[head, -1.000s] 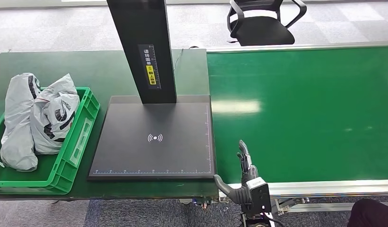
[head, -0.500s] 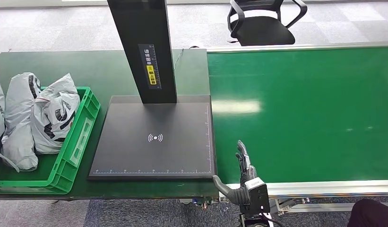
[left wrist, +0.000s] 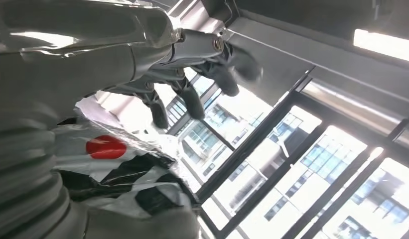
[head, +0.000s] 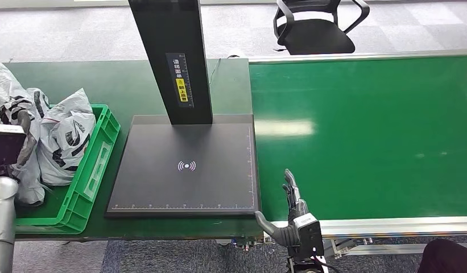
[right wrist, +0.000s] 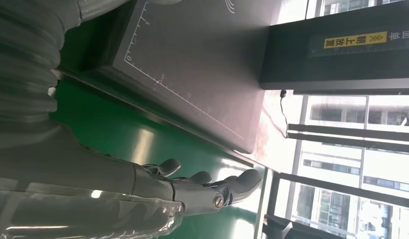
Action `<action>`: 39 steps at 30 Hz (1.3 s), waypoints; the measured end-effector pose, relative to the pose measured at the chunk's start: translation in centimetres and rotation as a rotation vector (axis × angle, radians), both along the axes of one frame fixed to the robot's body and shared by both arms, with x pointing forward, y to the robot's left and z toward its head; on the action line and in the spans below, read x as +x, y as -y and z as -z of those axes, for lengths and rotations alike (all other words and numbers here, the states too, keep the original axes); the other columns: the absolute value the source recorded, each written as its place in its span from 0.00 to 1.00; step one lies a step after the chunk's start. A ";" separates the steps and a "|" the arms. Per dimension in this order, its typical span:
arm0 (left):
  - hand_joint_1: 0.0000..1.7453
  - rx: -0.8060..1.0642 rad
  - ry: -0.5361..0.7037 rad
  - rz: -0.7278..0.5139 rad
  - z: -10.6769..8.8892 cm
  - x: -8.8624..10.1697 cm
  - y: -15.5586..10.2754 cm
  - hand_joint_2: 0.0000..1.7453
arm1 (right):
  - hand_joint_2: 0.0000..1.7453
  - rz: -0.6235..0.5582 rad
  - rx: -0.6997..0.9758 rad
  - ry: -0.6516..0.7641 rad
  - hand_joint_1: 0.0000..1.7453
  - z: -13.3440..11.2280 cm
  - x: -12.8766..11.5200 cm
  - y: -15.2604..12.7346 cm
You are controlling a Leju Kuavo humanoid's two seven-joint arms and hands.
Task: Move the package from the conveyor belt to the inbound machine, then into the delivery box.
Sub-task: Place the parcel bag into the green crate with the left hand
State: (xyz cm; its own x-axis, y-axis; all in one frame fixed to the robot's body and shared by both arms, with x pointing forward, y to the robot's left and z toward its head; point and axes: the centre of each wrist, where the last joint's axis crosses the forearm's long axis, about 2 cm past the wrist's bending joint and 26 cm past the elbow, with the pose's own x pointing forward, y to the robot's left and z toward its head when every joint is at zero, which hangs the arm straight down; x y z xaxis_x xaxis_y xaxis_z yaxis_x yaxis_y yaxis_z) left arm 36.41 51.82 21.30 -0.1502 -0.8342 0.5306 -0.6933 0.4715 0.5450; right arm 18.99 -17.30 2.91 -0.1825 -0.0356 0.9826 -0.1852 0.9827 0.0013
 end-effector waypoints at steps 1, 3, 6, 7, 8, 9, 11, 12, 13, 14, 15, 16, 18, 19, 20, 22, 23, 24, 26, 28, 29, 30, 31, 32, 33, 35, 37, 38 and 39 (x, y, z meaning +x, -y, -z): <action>0.00 -0.006 0.016 0.010 0.0 -0.1 0.3 1.00 | 1.00 0.001 0.000 0.000 0.00 0.0 0.0 0.0; 0.00 -0.022 0.057 0.032 -0.1 -0.7 1.0 1.00 | 1.00 0.003 0.001 0.000 0.00 0.0 0.0 0.0; 0.00 -0.037 0.136 0.071 -0.1 -2.5 1.7 1.00 | 1.00 0.002 0.004 0.003 0.00 0.0 0.0 0.0; 0.00 -0.036 0.172 0.089 0.2 -3.7 2.1 1.00 | 1.00 0.001 0.005 0.005 0.00 0.1 0.0 0.1; 0.00 -0.032 0.209 0.109 0.6 -5.0 2.7 1.00 | 1.00 0.001 0.005 0.005 0.00 0.1 0.0 0.1; 0.00 -0.028 0.250 0.132 1.1 -6.4 3.4 1.00 | 1.00 0.002 0.007 0.005 0.00 0.2 0.0 0.1; 0.00 -0.024 0.315 0.162 2.0 -9.2 5.2 1.00 | 1.00 0.006 0.008 0.003 0.00 0.3 0.0 0.2; 0.00 -0.025 0.346 0.166 2.3 -10.4 6.3 1.00 | 1.00 0.008 0.009 0.002 0.00 0.3 0.0 0.3; 0.00 -0.025 0.374 0.163 2.4 -11.6 7.5 1.00 | 1.00 0.011 0.009 0.002 0.00 0.4 0.0 0.3; 0.00 -0.027 0.399 0.159 2.4 -12.6 8.7 1.00 | 1.00 0.013 0.009 0.002 0.00 0.4 0.0 0.4; 0.00 -0.032 0.423 0.159 2.4 -13.5 10.0 1.00 | 1.00 0.014 0.009 0.003 0.00 0.4 0.0 0.4; 0.00 -0.042 0.443 0.165 2.4 -14.3 11.2 1.00 | 1.00 0.015 0.008 0.003 0.00 0.4 0.0 0.4; 0.00 -0.084 0.471 0.195 2.3 -15.7 13.9 1.00 | 1.00 0.018 0.007 0.004 0.00 0.4 -0.1 0.5; 0.00 -0.116 0.481 0.213 2.3 -16.4 15.2 1.00 | 1.00 0.020 0.006 0.004 0.00 0.4 -0.1 0.5; 0.00 -0.154 0.487 0.233 2.4 -17.0 16.5 1.00 | 1.00 0.021 0.006 0.005 0.00 0.4 -0.1 0.5; 0.00 -0.244 0.485 0.280 2.6 -17.9 18.9 1.00 | 1.00 0.025 0.008 0.006 0.00 0.4 -0.1 0.5; 0.00 -0.298 0.470 0.314 3.0 -18.2 20.0 1.00 | 1.00 0.026 0.010 0.007 0.00 0.4 -0.1 0.5; 0.00 -0.358 0.444 0.360 3.4 -18.3 21.2 1.00 | 1.00 0.026 0.011 0.007 0.00 0.4 0.0 0.5; 0.00 -0.472 0.364 0.476 4.9 -18.2 23.5 1.00 | 1.00 0.024 0.012 0.008 0.00 0.3 0.1 0.4; 0.00 -0.559 0.273 0.582 6.6 -17.9 25.5 1.00 | 1.00 0.018 0.010 0.010 0.00 0.2 0.3 0.3; 0.00 -0.592 0.231 0.623 7.4 -17.7 26.4 1.00 | 1.00 0.015 0.008 0.010 0.00 0.1 0.3 0.2; 0.00 -0.622 0.188 0.661 8.3 -17.6 27.1 1.00 | 1.00 0.012 0.005 0.009 0.00 0.1 0.4 0.1; 0.00 -0.643 0.144 0.693 9.1 -17.5 27.9 1.00 | 1.00 0.009 0.001 0.008 0.00 0.0 0.4 0.0; 0.00 -0.655 0.105 0.715 9.9 -17.6 28.5 1.00 | 1.00 0.007 -0.001 0.006 0.00 0.0 0.3 -0.2; 0.00 -0.662 0.069 0.731 10.6 -17.7 29.1 1.00 | 1.00 0.006 -0.003 0.004 0.00 0.0 0.3 -0.2; 0.00 -0.666 0.016 0.750 11.5 -18.0 29.9 1.00 | 1.00 0.009 -0.006 -0.004 0.00 0.1 0.0 -0.3; 0.00 -0.664 -0.028 0.766 12.2 -18.6 30.4 1.00 | 1.00 0.018 -0.010 -0.009 0.00 0.2 -0.3 -0.2; 0.00 -0.662 -0.049 0.774 12.4 -19.0 30.6 1.00 | 1.00 0.024 -0.013 -0.011 0.00 0.2 -0.6 -0.2; 0.00 -0.658 -0.069 0.782 12.7 -19.4 30.7 1.00 | 1.00 0.030 -0.016 -0.012 0.00 0.2 -0.8 -0.2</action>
State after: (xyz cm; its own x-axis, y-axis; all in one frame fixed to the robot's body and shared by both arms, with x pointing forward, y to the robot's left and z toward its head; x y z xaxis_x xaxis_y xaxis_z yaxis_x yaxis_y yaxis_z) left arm 17.04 21.13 8.64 -0.4789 -0.0565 0.8760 -0.0404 0.9983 0.0424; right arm 18.15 -17.14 2.70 -0.1716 -0.0144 0.9851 -0.1560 0.9877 -0.0128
